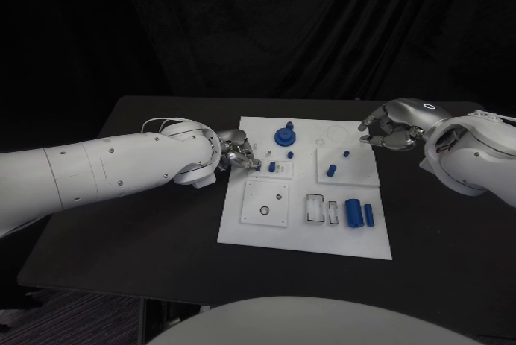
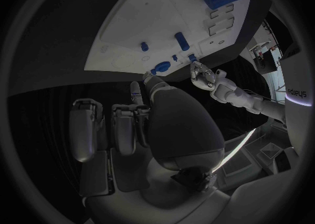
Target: Assemble the parts on the task board
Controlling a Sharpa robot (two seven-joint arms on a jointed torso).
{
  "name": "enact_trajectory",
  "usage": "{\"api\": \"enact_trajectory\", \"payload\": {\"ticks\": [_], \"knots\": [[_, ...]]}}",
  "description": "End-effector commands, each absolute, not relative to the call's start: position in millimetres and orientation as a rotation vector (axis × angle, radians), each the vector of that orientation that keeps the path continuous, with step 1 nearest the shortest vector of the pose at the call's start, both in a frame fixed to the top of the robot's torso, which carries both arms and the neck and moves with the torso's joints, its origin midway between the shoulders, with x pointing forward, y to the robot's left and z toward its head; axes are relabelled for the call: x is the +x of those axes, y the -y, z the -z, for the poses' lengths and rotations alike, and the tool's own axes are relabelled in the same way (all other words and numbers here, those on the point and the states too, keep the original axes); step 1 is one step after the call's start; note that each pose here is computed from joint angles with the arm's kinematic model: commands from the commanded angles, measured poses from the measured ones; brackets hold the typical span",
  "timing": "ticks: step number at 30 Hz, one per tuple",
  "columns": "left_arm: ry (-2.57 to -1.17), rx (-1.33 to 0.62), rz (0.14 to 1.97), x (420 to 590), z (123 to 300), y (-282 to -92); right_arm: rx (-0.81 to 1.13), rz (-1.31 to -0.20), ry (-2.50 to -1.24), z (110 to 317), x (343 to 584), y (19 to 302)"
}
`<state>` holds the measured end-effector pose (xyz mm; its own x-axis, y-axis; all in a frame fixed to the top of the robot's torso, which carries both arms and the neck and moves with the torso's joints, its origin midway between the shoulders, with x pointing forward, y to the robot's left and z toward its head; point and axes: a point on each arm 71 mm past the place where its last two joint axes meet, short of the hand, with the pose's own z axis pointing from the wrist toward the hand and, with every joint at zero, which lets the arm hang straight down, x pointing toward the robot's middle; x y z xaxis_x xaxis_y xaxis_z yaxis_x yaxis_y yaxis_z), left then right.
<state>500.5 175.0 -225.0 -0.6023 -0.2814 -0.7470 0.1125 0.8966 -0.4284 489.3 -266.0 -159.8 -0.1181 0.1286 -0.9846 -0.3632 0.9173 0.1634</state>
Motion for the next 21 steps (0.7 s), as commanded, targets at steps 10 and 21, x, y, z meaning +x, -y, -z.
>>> {"api": "enact_trajectory", "payload": {"ticks": [10,21], "knots": [[-2.193,-0.099,0.555,497.5,230.0,-172.2,-0.173,-0.406,-1.647,161.2,489.4,267.3],[-2.199,-0.086,0.573,496.5,231.6,-170.3,-0.174,-0.408,-1.648,161.7,489.4,266.6]]}}
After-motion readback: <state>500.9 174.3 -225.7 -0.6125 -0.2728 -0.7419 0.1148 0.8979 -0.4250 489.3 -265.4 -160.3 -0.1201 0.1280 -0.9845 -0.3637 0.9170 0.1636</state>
